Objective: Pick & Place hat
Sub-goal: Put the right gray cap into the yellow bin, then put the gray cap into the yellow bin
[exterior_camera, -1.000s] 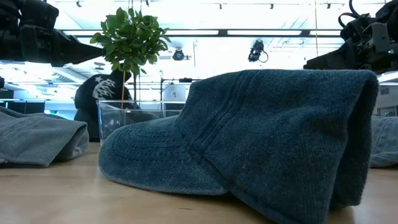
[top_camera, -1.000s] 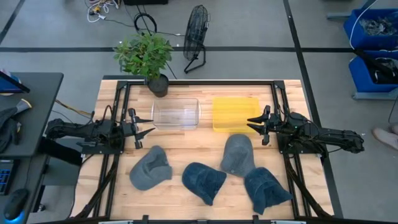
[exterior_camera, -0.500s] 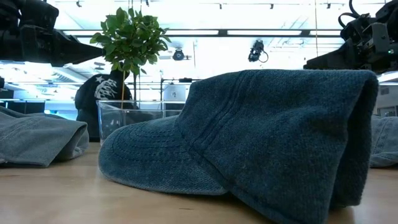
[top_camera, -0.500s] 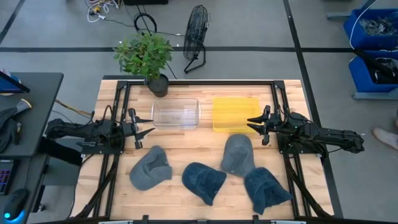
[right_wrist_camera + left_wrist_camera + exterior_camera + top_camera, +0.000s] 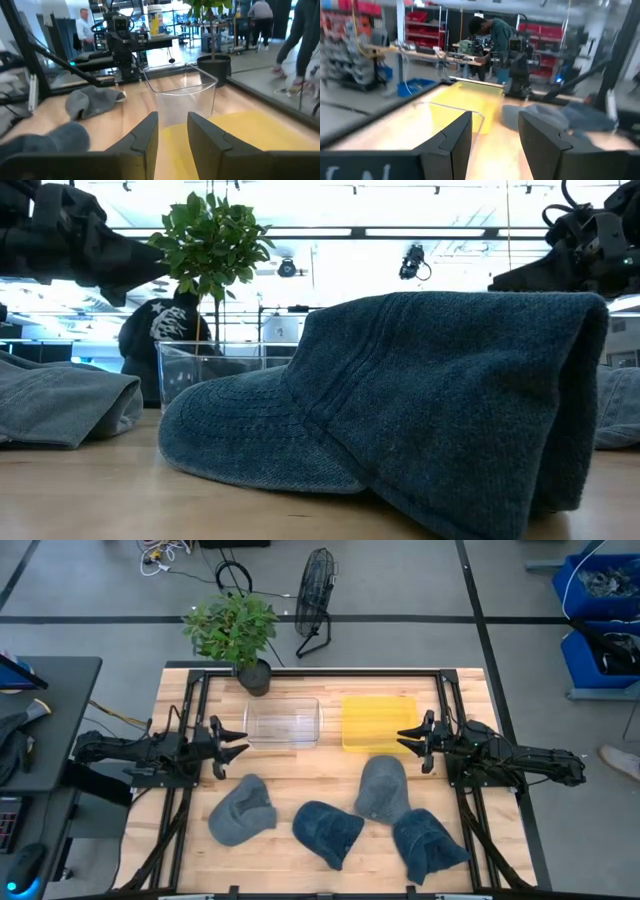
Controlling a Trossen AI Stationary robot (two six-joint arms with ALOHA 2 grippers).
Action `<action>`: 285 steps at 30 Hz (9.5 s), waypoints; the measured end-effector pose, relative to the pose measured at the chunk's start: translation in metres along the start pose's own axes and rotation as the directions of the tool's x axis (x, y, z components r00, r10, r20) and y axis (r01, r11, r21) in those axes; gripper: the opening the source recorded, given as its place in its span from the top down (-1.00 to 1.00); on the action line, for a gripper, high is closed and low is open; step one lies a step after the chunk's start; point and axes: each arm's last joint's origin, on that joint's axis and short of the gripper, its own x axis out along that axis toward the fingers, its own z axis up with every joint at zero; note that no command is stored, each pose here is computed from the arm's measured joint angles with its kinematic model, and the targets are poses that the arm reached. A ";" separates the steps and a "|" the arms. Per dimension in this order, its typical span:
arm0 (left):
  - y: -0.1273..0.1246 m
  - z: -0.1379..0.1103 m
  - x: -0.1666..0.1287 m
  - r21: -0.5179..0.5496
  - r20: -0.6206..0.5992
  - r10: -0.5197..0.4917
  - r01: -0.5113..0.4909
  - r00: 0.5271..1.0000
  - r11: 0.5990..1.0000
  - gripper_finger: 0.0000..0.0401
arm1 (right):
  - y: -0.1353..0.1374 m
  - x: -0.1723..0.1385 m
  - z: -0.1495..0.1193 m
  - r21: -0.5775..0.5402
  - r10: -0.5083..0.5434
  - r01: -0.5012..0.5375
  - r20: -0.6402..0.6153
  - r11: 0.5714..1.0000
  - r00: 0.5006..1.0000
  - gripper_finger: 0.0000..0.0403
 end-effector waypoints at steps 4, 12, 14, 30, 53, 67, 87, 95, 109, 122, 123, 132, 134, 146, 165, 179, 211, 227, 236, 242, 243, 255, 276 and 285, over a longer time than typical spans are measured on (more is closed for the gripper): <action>0.000 0.003 0.000 -0.025 0.027 -0.004 0.005 1.000 1.000 0.18 | 0.000 0.000 0.000 0.187 0.002 -0.002 -0.001 0.982 1.000 0.46; 0.000 0.003 0.000 -0.125 0.030 -0.005 0.008 1.000 0.992 0.18 | -0.002 0.000 0.001 0.276 -0.059 0.053 0.016 0.960 0.998 0.46; 0.000 0.003 0.000 -0.151 0.029 -0.004 0.009 1.000 0.989 0.18 | -0.002 0.000 0.001 0.274 -0.060 0.053 0.016 0.960 0.998 0.46; 0.000 0.002 0.000 -0.194 0.018 -0.002 0.005 1.000 0.981 0.18 | 0.001 0.000 0.003 0.188 0.011 -0.016 0.029 0.982 1.000 0.46; -0.009 0.056 -0.001 -0.076 0.133 -0.041 0.051 0.990 0.996 0.18 | 0.035 0.022 0.064 0.176 0.392 -0.373 -0.091 0.911 0.915 -0.01; -0.049 0.075 0.059 -0.019 -0.519 -0.125 0.135 0.845 0.991 0.18 | 0.080 0.091 0.036 0.216 0.329 -0.258 -0.752 0.942 0.571 -0.01; -0.075 0.050 0.078 0.018 -0.593 -0.153 0.202 0.791 0.979 0.18 | 0.098 0.112 0.003 -0.094 0.089 -0.332 -0.862 0.939 0.498 -0.01; -0.076 0.053 0.079 0.007 -0.567 -0.165 0.205 0.807 0.979 0.18 | 0.096 0.120 0.022 -0.359 -0.105 -0.357 -0.816 0.863 0.568 -0.01; -0.076 0.053 0.079 0.008 -0.568 -0.164 0.205 0.806 0.979 0.18 | 0.082 0.121 -0.023 -0.288 -0.094 -0.336 -0.865 0.897 0.493 0.35; -0.076 0.053 0.079 0.007 -0.568 -0.164 0.204 0.806 0.979 0.18 | 0.104 0.154 0.085 -0.435 -0.254 -0.132 -0.718 0.891 0.648 0.88; -0.076 0.053 0.079 0.008 -0.569 -0.164 0.204 0.806 0.979 0.18 | 0.102 0.156 0.095 -0.490 -0.349 -0.028 -0.659 0.871 0.667 0.90; -0.076 0.053 0.079 0.002 -0.569 -0.164 0.200 0.806 0.980 0.18 | 0.052 0.154 0.123 -0.608 -0.784 0.500 -0.417 0.617 0.460 0.96; -0.076 0.053 0.079 0.002 -0.569 -0.164 0.200 0.806 0.980 0.18 | 0.033 0.153 0.119 -0.588 -0.820 0.572 -0.421 0.572 0.388 0.97; -0.076 0.053 0.079 0.003 -0.570 -0.163 0.201 0.805 0.980 0.18 | -0.013 0.142 0.046 -0.449 -0.759 0.657 -0.572 0.606 0.309 0.99; -0.076 0.053 0.079 -0.026 -0.571 -0.162 0.180 0.805 0.983 0.18 | -0.020 0.136 0.031 -0.338 -0.579 0.570 -0.752 0.749 0.315 0.67; -0.088 0.051 0.080 -0.168 -0.550 -0.225 0.157 0.804 0.973 0.18 | -0.008 0.156 0.081 -0.177 -0.425 0.510 -0.799 0.842 0.425 0.41; -0.092 0.018 0.062 -0.279 -0.940 -0.089 -0.593 0.329 0.755 0.36 | 0.036 0.192 0.112 -0.158 -0.156 0.081 -0.544 0.984 0.825 0.49; -0.126 0.000 0.044 -0.116 -0.991 -0.027 -0.745 0.131 0.657 0.39 | 0.036 0.191 0.110 -0.193 -0.160 0.059 -0.561 0.979 0.813 0.49; -0.132 -0.029 0.048 0.008 -0.991 0.107 -0.763 0.080 0.646 0.43 | 0.036 0.191 0.110 -0.200 -0.160 0.054 -0.560 0.978 0.813 0.49; -0.131 -0.035 0.050 0.061 -0.988 0.145 -0.710 0.059 0.702 0.59 | 0.036 0.191 0.111 -0.199 -0.159 0.054 -0.557 0.978 0.815 0.49; -0.131 -0.036 0.050 0.068 -0.987 0.148 -0.691 0.057 0.720 0.66 | 0.036 0.191 0.111 -0.199 -0.159 0.055 -0.556 0.978 0.816 0.49; -0.148 -0.011 0.073 0.060 -0.917 0.207 -0.396 0.341 0.916 0.98 | 0.036 0.191 0.111 -0.264 -0.151 -0.001 -0.554 0.965 0.819 0.49; -0.140 0.042 0.135 0.200 -0.770 0.250 -0.150 0.587 0.968 0.98 | 0.111 0.195 0.114 -0.360 0.404 -0.564 -0.431 0.743 0.807 0.29; -0.147 0.047 0.146 0.189 -0.735 0.145 -0.006 0.663 0.982 0.99 | 0.123 0.242 0.062 -0.487 0.366 -0.532 -0.399 0.692 0.841 0.19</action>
